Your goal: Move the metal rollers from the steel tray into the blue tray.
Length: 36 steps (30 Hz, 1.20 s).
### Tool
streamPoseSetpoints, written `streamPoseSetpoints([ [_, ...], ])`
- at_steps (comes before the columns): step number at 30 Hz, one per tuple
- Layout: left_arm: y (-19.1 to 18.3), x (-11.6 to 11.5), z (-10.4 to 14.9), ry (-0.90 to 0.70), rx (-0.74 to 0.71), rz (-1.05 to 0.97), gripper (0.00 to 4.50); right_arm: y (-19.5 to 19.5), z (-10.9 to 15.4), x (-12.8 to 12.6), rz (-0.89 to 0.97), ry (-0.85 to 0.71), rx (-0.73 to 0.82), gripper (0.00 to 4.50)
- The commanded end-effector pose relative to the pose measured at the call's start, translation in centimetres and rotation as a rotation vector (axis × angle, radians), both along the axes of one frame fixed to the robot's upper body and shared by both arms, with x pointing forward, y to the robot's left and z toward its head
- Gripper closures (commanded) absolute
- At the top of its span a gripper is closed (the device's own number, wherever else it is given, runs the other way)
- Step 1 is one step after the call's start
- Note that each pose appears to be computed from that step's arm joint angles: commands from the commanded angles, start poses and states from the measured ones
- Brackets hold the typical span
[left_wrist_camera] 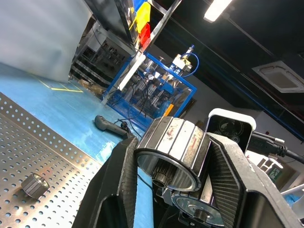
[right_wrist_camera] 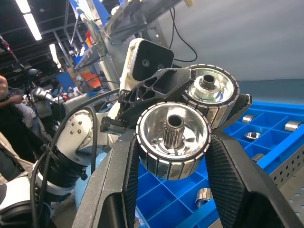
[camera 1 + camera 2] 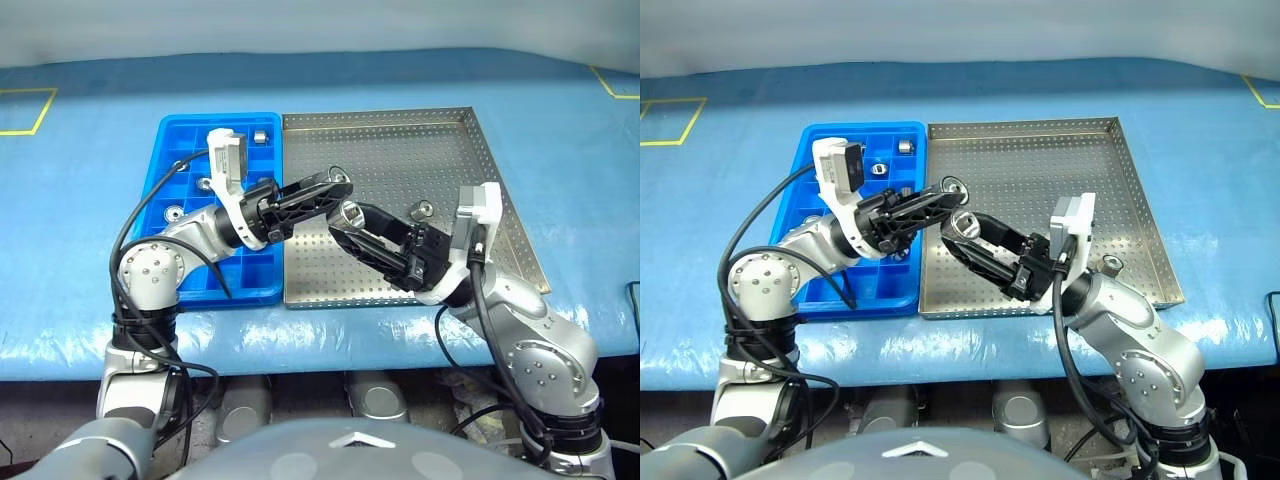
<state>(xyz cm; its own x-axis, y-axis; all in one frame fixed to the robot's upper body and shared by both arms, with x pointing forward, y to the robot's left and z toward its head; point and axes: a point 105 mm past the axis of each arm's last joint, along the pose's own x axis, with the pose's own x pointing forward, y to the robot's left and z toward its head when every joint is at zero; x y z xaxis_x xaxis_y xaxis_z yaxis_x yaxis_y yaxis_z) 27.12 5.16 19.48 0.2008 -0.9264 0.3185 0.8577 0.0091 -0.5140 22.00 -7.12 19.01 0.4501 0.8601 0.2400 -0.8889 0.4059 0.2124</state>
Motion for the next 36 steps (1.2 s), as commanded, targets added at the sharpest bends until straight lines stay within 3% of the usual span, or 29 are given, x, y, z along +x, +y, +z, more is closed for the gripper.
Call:
streamPoseSetpoints([
  [1,-0.6,-0.2,-0.3,0.009,0.021,-0.007,2.64,0.5,1.4,-0.9,0.033,-0.066,0.037,2.81],
  [4,-0.6,0.3,-0.4,0.024,0.024,0.021,2.64,0.4,1.2,-0.8,0.021,-0.073,0.015,2.81],
  [11,-0.9,3.3,-1.3,0.142,0.092,0.226,2.64,-1.9,-3.6,3.0,-0.299,-0.209,-0.618,2.81],
  [20,-0.4,5.2,-1.2,0.250,0.065,0.374,2.64,-3.6,-4.7,4.6,-0.466,-0.323,-0.873,2.81],
  [24,1.3,4.8,0.1,0.098,0.145,0.412,2.64,-2.9,-3.7,4.4,-0.478,-0.273,-0.737,2.81],
  [26,3.0,4.4,0.1,-0.047,0.294,0.478,2.64,-1.9,-2.4,3.7,-0.434,-0.245,-0.597,2.81],
  [30,7.1,3.6,-1.7,-0.143,0.611,0.566,2.64,-1.8,-0.3,3.4,-0.440,-0.229,-0.412,2.81],
  [34,10.6,0.5,-3.5,-0.222,0.888,0.529,2.64,-1.9,0.5,3.4,-0.426,-0.201,-0.335,2.81],
  [36,12.4,-0.1,-3.5,-0.234,0.961,0.558,2.64,-1.7,0.4,3.4,-0.409,-0.195,-0.336,2.81],
])
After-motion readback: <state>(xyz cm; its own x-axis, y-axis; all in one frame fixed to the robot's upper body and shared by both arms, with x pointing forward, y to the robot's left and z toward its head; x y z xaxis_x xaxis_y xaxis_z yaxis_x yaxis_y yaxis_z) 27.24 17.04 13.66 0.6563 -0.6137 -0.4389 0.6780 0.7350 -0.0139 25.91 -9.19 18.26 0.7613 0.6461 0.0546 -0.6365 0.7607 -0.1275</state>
